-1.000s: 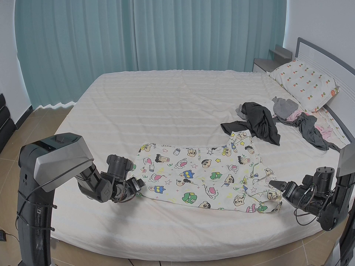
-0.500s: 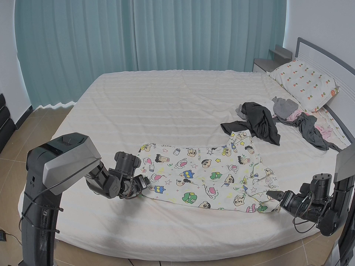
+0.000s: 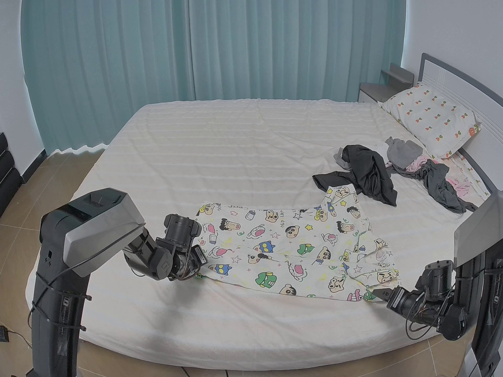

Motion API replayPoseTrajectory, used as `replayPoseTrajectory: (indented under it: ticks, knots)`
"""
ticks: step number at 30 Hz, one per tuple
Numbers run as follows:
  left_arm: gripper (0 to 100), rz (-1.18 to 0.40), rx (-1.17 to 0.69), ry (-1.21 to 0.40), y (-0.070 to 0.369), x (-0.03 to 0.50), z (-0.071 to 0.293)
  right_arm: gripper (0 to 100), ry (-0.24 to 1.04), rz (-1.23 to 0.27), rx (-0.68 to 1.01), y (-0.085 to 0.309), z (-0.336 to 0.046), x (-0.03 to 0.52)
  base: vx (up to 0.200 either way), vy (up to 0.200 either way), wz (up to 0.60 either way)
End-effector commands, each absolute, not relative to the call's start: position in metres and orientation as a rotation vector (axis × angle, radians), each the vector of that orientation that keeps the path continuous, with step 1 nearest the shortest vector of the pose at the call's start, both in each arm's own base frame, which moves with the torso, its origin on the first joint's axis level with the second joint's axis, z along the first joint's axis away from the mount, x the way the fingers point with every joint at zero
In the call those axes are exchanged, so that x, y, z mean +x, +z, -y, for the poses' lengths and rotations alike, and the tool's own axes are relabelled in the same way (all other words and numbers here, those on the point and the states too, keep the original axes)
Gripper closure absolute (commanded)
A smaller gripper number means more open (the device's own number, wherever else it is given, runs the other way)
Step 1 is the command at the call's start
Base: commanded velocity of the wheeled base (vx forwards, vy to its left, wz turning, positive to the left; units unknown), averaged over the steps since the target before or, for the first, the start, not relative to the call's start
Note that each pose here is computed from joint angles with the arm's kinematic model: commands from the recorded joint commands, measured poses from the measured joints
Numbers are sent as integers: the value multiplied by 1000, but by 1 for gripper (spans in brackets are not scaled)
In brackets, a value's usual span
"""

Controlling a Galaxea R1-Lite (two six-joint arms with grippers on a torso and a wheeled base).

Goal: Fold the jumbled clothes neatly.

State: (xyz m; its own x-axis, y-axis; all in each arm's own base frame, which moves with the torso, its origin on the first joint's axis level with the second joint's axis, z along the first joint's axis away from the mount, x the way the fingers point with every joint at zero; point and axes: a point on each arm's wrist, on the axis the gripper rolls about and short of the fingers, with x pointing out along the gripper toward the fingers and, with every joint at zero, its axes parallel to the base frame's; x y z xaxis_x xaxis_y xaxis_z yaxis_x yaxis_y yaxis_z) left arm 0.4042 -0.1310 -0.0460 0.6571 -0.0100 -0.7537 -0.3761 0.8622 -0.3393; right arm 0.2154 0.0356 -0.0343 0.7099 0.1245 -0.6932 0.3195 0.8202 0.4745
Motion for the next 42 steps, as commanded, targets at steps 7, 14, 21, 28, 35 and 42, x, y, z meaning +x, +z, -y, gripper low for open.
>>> replayPoseTrajectory:
  ticks: [7, 14, 21, 28, 35, 42]
  knots:
    - [100, -817, -519, 236, -34, 402, 123, 0, -203, -792, 594, -58, -29, 228, 0, 0, 0]
    - [100, -812, -529, 250, -30, 399, 115, 0, -225, -730, 595, -68, -28, 250, 0, 0, 0]
    - [100, -811, -529, 249, -30, 397, 114, 0, -193, -658, 604, -66, -31, 270, 0, 0, 0]
    - [100, -817, -527, 252, -31, 396, 114, 0, -160, -651, 602, -62, -39, 270, 0, 0, 0]
    - [100, -819, -528, 255, -32, 395, 113, 0, -135, -654, 601, -54, -45, 263, 0, 0, 0]
    - [100, -819, -528, 255, -32, 395, 113, 0, -178, -661, 608, -72, -37, 274, 0, 0, 0]
